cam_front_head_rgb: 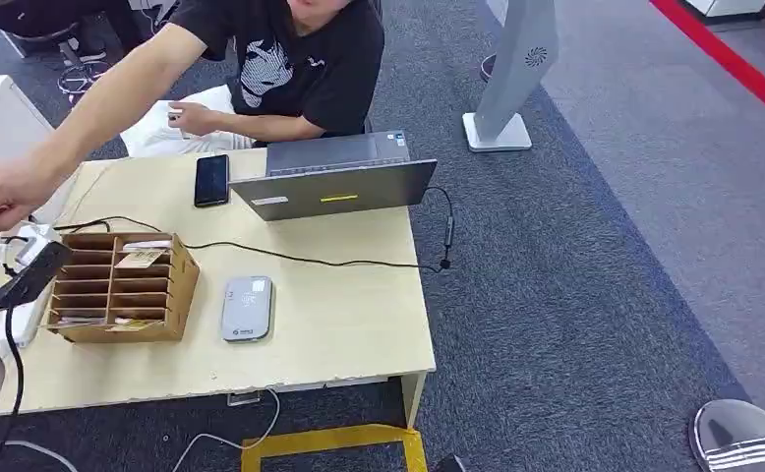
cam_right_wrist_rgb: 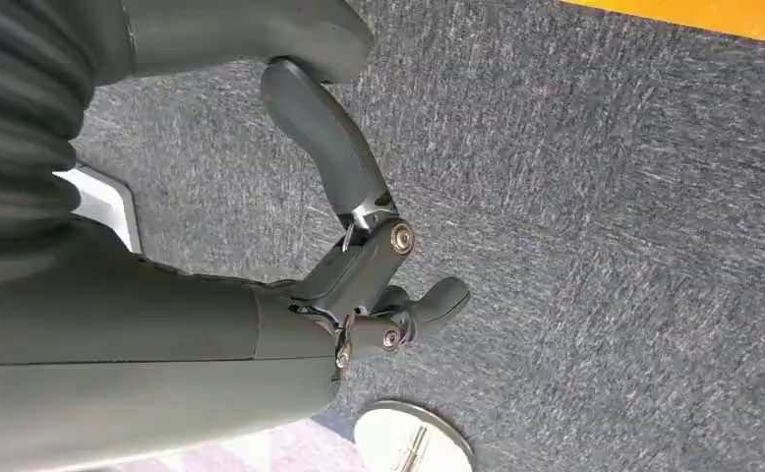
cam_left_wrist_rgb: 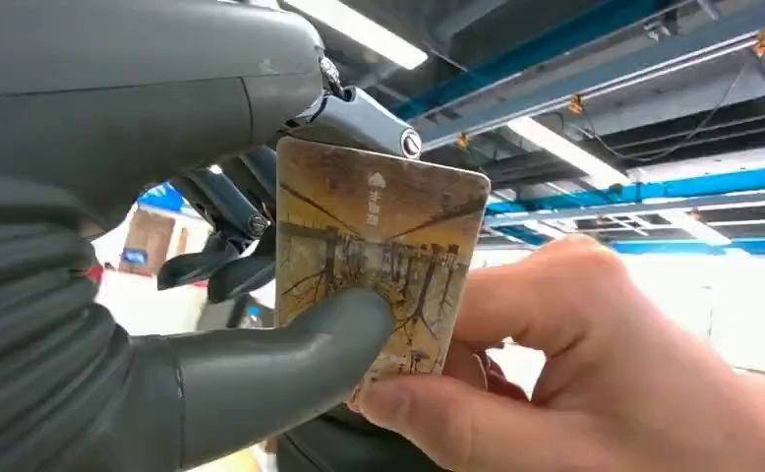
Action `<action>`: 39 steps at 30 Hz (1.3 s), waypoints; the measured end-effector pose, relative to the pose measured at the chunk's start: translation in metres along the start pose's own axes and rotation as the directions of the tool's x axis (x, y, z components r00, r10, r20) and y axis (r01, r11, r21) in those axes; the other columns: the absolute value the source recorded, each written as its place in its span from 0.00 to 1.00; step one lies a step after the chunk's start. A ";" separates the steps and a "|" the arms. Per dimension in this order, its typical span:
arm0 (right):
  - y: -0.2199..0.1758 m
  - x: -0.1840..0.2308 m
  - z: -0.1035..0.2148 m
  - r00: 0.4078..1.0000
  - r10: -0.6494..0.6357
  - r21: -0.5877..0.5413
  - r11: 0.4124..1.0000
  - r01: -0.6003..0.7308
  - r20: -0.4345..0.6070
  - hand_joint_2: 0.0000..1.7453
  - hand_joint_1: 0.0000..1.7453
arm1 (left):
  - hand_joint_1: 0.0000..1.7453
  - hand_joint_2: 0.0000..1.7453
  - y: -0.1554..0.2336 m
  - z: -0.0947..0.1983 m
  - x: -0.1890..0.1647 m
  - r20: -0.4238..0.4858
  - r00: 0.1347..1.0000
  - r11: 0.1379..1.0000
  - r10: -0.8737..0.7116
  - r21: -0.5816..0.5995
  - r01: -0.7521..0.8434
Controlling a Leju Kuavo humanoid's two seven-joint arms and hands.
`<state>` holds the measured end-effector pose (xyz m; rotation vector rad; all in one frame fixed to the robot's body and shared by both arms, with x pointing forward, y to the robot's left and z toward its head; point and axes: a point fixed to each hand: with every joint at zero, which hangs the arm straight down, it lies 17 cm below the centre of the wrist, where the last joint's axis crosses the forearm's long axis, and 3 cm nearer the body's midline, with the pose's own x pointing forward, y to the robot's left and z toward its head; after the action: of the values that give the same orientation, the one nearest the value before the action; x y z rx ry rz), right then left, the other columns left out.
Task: Pass the card to the sensor for recognition and then transmit it.
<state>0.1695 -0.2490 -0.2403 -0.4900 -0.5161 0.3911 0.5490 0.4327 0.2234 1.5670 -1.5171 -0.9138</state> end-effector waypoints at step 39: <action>-0.010 -0.018 -0.002 0.999 -0.010 -0.029 1.000 0.009 -0.050 1.00 0.00 | 0.00 1.00 0.018 0.042 0.228 0.307 0.860 0.898 0.409 -0.306 -0.318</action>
<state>0.1586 -0.2660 -0.2428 -0.5236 -0.4759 0.3619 0.5126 0.2030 0.2227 0.9153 -1.8001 -1.1572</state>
